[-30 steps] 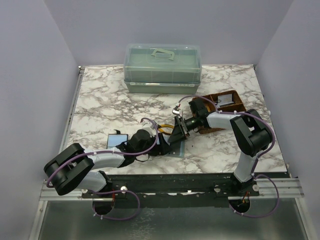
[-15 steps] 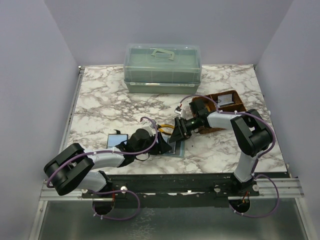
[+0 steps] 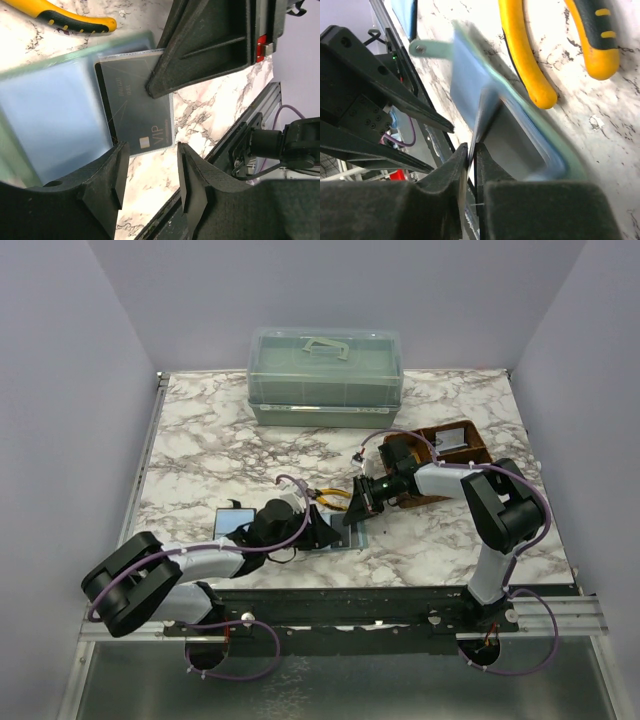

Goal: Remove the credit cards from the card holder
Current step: Pick up the card holder from the center of the board.

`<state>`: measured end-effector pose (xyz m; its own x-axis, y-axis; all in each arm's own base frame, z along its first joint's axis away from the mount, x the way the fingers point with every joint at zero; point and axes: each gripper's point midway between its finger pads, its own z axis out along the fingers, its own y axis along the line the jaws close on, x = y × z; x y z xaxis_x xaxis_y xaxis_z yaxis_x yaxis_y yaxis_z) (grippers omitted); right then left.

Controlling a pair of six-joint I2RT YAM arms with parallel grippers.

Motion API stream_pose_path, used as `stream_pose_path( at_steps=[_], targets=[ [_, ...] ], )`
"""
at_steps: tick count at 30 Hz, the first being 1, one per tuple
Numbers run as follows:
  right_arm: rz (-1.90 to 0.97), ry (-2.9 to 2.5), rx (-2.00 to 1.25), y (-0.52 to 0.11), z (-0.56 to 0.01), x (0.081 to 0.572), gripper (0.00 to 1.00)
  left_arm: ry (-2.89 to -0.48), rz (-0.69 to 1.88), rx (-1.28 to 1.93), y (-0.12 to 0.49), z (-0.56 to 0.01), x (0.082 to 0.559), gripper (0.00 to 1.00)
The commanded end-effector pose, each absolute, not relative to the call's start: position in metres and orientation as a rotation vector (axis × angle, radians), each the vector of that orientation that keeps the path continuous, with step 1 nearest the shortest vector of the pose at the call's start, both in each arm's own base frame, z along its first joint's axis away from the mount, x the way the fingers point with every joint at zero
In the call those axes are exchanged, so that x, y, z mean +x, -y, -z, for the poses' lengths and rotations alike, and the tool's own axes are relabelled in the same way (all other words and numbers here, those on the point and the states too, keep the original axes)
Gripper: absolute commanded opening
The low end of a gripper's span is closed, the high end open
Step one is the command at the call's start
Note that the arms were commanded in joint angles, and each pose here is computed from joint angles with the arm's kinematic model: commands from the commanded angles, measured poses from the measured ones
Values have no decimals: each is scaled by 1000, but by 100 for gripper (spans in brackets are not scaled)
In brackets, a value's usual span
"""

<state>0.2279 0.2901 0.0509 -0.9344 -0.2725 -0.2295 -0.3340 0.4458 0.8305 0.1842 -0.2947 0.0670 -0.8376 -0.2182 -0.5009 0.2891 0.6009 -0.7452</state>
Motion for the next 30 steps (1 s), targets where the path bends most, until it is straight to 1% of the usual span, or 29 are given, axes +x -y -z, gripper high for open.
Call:
stream_pose_path(
  at_steps=[1,2,3,8,15,20,30],
  targets=[
    [-1472,-2638,-542,-287,-40,231,6,-2191,1255,18,291,-88,185,50],
    [-1467,-2635,-551,-286,-40,231,2,-2179,1260,2,289,-91,186,52],
    [-1462,-2631,-563,-286,-40,232,0,-2172,1264,-11,288,-93,186,54],
    [-1523,-2463,-800,-287,-65,227,0,-2103,1340,-72,282,-113,183,59],
    [-1750,-2225,-982,-293,-102,207,0,-1993,1454,-131,272,-132,173,60],
    [-1870,-2067,-1062,-293,-125,197,0,-1968,1529,-103,278,-136,167,57],
    [-1951,-1990,-1074,-290,-140,192,0,-1992,1539,-46,293,-133,172,43]
  ],
)
